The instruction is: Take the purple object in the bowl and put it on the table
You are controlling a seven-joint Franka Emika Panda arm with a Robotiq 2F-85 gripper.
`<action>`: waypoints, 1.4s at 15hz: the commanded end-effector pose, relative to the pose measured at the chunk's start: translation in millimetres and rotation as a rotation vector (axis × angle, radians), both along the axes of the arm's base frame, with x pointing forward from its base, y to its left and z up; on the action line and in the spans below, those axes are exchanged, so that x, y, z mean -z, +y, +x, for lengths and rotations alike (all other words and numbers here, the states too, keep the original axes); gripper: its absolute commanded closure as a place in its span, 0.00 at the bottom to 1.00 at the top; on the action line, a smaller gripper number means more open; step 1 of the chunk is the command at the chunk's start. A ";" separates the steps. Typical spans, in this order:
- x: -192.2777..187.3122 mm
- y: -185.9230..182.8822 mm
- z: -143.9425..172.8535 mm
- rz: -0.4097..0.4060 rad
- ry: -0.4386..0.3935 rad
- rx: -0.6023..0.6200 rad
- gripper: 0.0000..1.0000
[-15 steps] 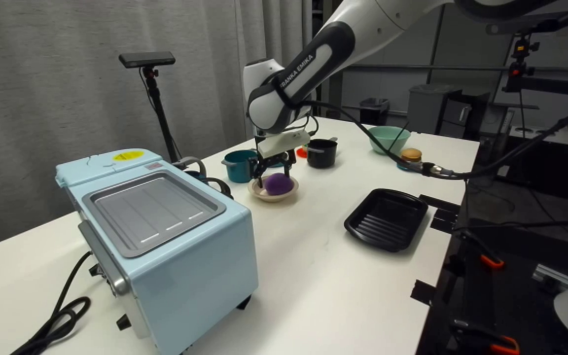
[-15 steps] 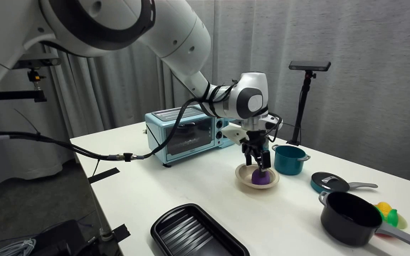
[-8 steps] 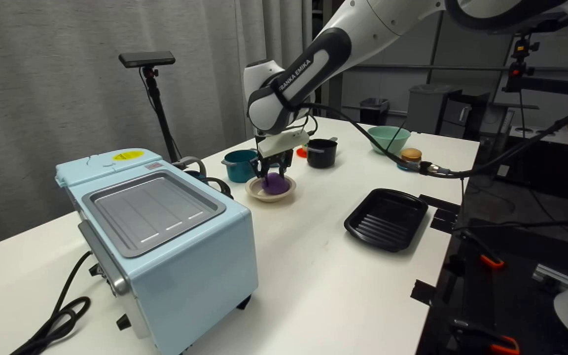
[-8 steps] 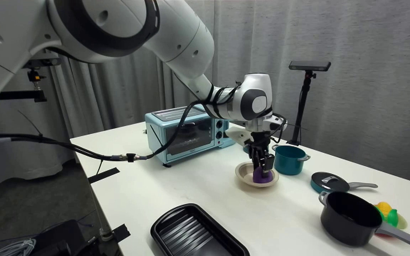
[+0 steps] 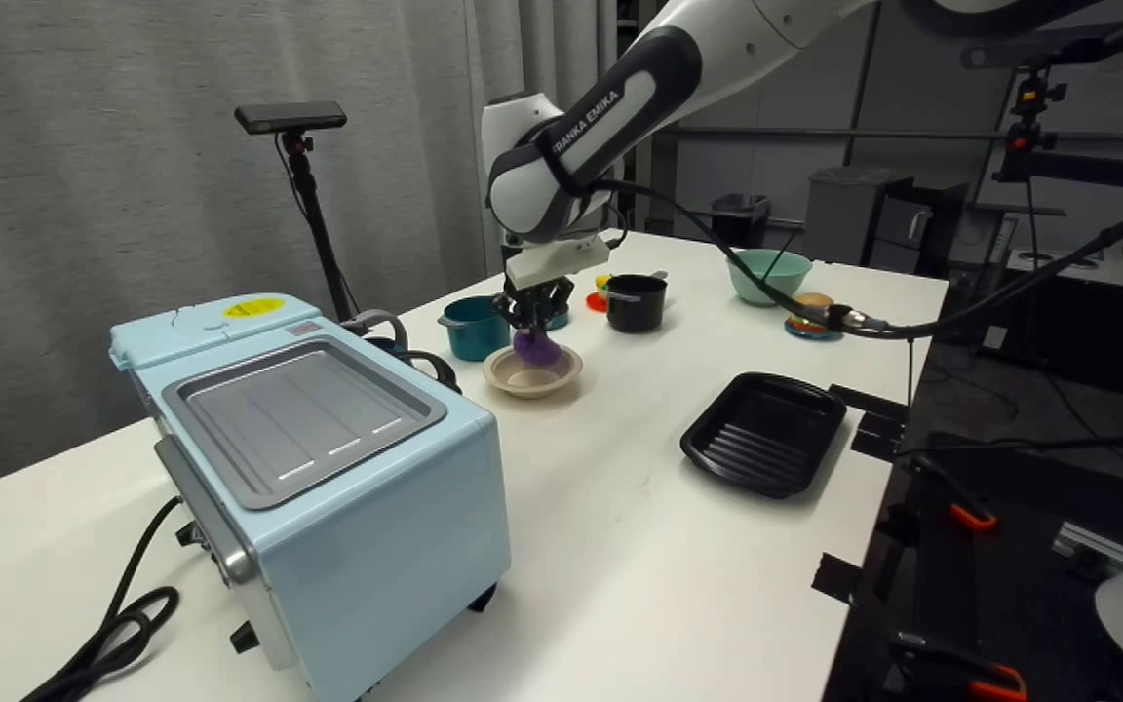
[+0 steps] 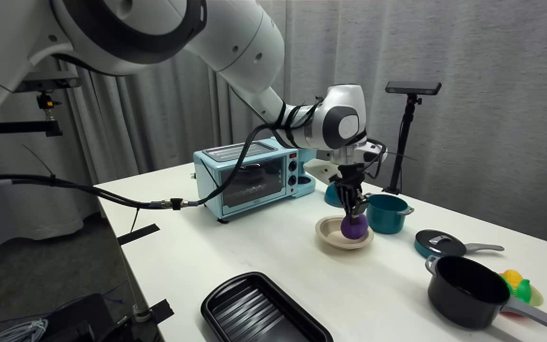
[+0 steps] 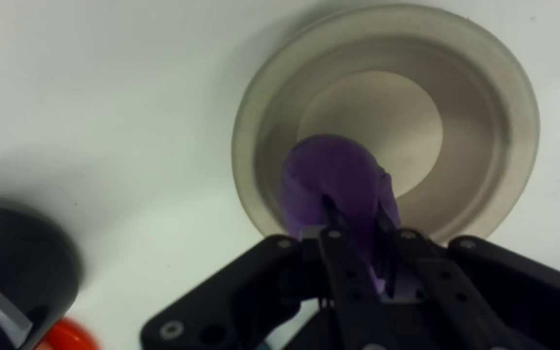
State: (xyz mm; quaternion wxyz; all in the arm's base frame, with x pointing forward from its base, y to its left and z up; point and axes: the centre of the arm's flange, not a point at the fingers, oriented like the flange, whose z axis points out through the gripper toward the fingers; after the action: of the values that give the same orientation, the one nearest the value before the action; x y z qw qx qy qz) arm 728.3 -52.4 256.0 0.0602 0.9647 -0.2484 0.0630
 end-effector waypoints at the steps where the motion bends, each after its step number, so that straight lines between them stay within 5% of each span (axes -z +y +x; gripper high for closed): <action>1: -53.8 -5.9 -20.1 0.020 -0.023 -0.025 0.98; 11: -145.0 -39.5 -115.4 0.047 -0.047 -0.062 0.97; 21: -68.3 -50.8 -216.0 0.036 0.044 -0.022 0.97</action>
State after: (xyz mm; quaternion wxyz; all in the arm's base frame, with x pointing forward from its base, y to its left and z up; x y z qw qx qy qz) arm 543.7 -99.2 343.2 0.0416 0.9716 -0.2315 0.0270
